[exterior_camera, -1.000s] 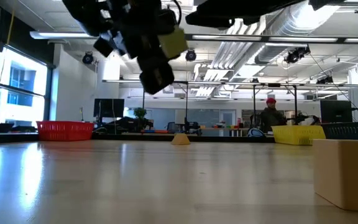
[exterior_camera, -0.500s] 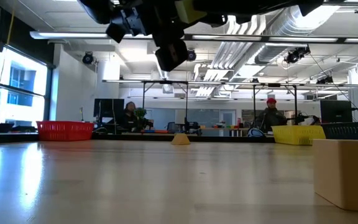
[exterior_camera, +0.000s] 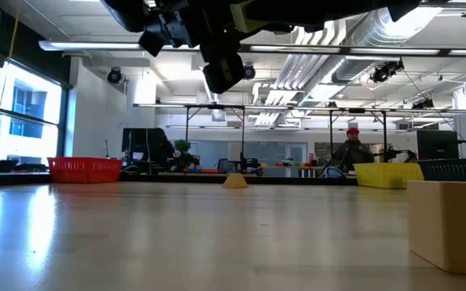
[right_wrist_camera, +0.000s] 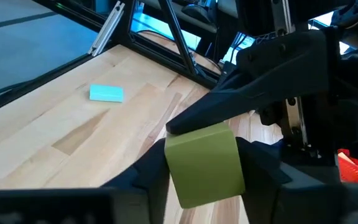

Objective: Sort & place blocks by color
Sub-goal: Put the green block into the yellow bin

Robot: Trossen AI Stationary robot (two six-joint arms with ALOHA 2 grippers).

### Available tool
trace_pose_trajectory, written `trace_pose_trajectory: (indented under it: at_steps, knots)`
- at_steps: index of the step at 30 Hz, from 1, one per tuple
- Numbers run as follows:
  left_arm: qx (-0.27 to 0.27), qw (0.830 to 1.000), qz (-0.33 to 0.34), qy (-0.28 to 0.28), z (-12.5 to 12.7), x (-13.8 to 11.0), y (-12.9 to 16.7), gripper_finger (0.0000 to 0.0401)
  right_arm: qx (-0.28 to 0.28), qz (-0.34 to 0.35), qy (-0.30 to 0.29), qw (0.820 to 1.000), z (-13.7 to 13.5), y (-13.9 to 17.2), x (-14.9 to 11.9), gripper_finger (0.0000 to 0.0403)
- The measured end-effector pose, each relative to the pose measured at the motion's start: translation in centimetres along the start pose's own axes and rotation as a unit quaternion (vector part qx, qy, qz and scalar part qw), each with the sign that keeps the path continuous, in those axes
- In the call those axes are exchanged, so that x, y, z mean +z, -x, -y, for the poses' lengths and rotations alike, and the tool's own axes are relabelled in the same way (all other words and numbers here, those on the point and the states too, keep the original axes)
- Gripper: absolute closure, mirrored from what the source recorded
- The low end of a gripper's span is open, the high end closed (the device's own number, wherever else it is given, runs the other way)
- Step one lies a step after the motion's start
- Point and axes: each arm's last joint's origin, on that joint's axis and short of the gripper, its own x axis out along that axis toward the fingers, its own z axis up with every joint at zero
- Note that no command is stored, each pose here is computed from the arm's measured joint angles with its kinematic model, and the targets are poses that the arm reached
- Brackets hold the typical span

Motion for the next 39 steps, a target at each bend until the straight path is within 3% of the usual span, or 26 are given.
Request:
trace_pose_trajectory:
  at_steps: [5,10,17,21,28,35,39]
  knots:
    - [0.014,1.0,0.006,0.001,-0.2,0.0,0.1,0.0262,-0.003,-0.012,-0.017,1.0,0.0,0.0,-0.2,0.0287]
    - [0.054,0.998,0.015,-0.008,-0.5,0.0,0.2,0.0236,-0.047,-0.051,-0.065,0.996,0.1,0.1,-0.7,0.0289]
    - [0.18,0.983,0.019,-0.031,-1.7,-0.5,0.6,0.0201,-0.107,-0.125,-0.133,0.977,0.0,0.2,-2.0,0.0296]
    - [0.24,0.971,0.018,-0.012,-2.7,-0.7,1.5,0.0194,-0.159,-0.175,-0.161,0.958,0.0,0.6,-3.0,0.0297]
    - [0.286,0.958,0.013,-0.003,-4.1,-0.6,2.9,0.0197,-0.255,-0.254,-0.218,0.907,1.0,1.5,-5.0,0.0297]
    - [0.392,0.919,-0.04,-0.021,-4.9,-1.8,3.7,0.0197,-0.375,-0.308,-0.273,0.831,3.3,3.0,-7.4,0.0297]
    - [0.424,0.902,-0.08,-0.023,-4.7,-2.6,3.6,0.0197,-0.427,-0.334,-0.288,0.789,5.0,4.0,-8.7,0.0297]
